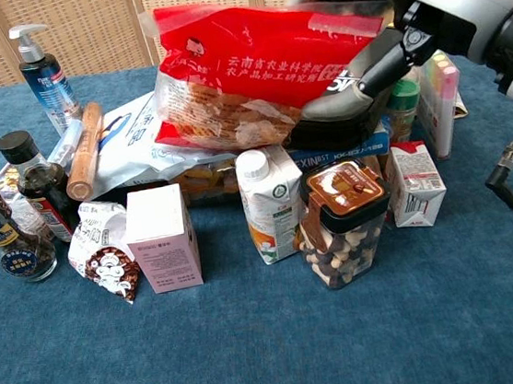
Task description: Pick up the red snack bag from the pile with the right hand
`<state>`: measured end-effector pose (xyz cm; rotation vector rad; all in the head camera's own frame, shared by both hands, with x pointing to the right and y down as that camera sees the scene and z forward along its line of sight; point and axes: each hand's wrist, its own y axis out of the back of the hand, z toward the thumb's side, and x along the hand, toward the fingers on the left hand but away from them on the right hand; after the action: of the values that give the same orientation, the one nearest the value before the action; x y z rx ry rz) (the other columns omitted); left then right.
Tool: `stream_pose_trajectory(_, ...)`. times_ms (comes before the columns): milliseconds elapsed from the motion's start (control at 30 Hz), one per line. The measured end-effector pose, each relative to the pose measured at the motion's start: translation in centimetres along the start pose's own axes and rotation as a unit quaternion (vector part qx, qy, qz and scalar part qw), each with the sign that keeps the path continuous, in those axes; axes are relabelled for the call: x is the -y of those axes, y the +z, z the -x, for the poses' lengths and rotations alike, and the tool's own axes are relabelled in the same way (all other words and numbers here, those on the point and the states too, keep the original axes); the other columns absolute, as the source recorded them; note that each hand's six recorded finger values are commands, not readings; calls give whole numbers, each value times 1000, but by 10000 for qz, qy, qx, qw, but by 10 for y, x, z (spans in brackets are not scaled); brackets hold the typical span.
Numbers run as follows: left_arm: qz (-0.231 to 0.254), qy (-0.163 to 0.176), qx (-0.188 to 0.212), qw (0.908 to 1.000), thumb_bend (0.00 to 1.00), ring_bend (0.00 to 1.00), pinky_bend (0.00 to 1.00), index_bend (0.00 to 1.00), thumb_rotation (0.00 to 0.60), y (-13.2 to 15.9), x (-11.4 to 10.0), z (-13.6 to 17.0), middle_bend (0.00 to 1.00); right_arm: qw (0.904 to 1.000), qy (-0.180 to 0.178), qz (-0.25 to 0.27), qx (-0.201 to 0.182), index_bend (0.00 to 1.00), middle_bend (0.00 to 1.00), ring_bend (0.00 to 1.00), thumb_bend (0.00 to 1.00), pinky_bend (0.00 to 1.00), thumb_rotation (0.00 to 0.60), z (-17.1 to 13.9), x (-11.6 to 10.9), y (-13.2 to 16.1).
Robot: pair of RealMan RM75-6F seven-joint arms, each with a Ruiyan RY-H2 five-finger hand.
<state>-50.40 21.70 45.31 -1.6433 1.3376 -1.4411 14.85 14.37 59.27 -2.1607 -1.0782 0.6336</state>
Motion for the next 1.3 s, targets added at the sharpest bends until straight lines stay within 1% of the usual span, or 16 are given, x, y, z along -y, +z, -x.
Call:
stream_pose_trajectory(67,-4,0,5,10000,0,0,0,0,600,0,0,0,0,10000,-60,55,-23,617,907,756,148,987,600,0,-2,1)
stream_pose_trajectory(300,-5,-14,43,10000,0,0,0,0,600,3,1,1,0,9997,-239,31,-94,626,916,762,192,995,600,-1,-17,8)
stream_pose_trajectory(500,12,-61,61,10000,0,0,0,0,600,3,3,0,0,9985,-491,-95,-219,628,916,762,203,995,600,-1,-46,25)
stream_pose_trajectory(800,100,-81,150,9998,0,0,0,0,600,5,2,3,0,9940,-905,-398,-467,631,917,762,208,995,600,3,-98,64)
stream_pose_trajectory(1033,157,-93,222,9996,0,0,0,0,600,7,1,4,0,9878,-1219,-653,-710,633,917,762,212,995,600,12,-135,101)
stream_pose_trajectory(1300,188,-126,284,9993,0,0,0,0,600,8,0,6,0,9813,-1441,-892,-910,633,918,762,214,995,600,22,-165,137)
